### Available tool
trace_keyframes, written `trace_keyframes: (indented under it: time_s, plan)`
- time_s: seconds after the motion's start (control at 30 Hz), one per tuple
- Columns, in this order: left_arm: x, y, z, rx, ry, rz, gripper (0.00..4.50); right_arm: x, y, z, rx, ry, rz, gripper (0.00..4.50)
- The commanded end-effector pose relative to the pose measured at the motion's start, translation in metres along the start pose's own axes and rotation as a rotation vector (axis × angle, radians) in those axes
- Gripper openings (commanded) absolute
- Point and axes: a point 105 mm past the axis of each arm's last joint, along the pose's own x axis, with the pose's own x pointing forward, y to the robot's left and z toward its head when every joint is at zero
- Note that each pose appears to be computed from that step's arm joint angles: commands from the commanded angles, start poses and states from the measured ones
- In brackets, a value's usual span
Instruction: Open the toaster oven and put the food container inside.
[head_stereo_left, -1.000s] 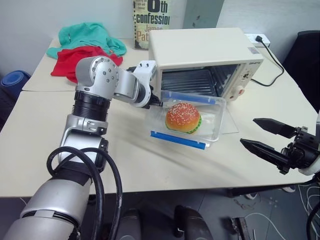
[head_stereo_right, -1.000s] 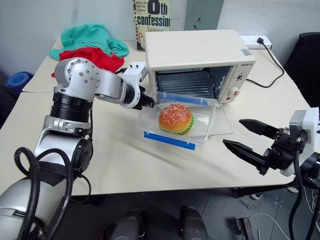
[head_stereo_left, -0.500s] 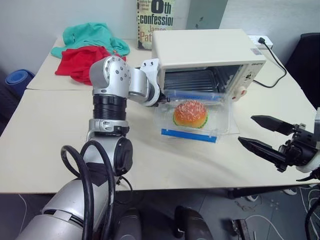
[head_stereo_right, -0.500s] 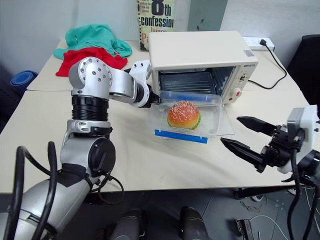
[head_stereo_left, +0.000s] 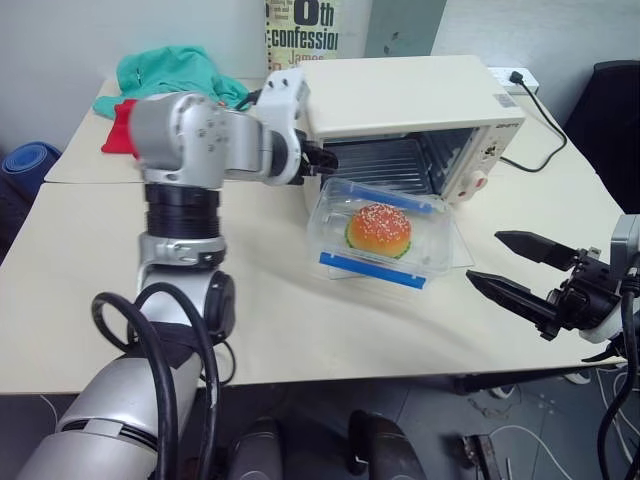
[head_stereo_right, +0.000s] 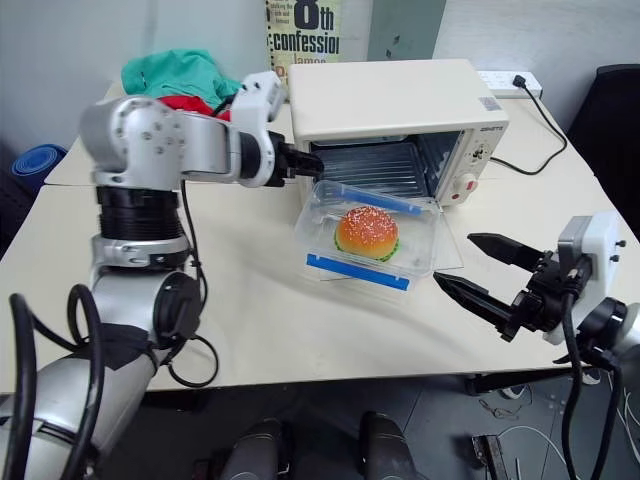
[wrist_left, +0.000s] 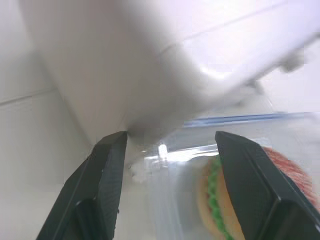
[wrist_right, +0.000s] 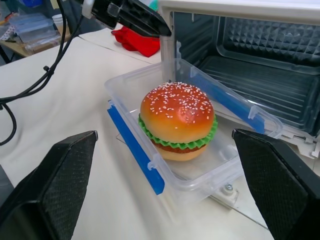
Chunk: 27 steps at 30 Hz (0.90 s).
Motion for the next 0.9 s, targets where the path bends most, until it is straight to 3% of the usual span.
trace_keyframes:
  time_s: [0.03, 0.17, 0.33, 0.47, 0.7, 0.9]
  plan:
    - [-0.023, -0.024, 0.017, 0.085, -0.153, -0.25, 2.8, 0.0, 0.01, 0.009, -0.002, -0.027, 0.024, 4.32]
    - [-0.062, -0.02, 0.005, 0.257, -0.258, -0.513, 1.76, 0.005, 0.017, 0.004, 0.048, -0.022, 0.029, 3.21]
    - [-0.085, -0.002, -0.05, 0.428, -0.115, -0.69, 0.17, 0.014, 0.03, -0.014, 0.107, 0.017, 0.052, 1.46]
    - [-0.074, 0.004, -0.086, 0.54, -0.011, -0.714, 0.0, 0.026, 0.035, -0.026, 0.138, 0.035, 0.055, 0.1]
    - [-0.026, -0.001, -0.115, 0.657, 0.044, -0.663, 0.0, 0.054, 0.012, -0.056, 0.095, 0.111, -0.107, 0.04]
    - [0.01, -0.022, -0.103, 0.626, -0.052, -0.636, 0.0, 0.065, -0.026, -0.053, 0.065, 0.057, -0.297, 0.04]
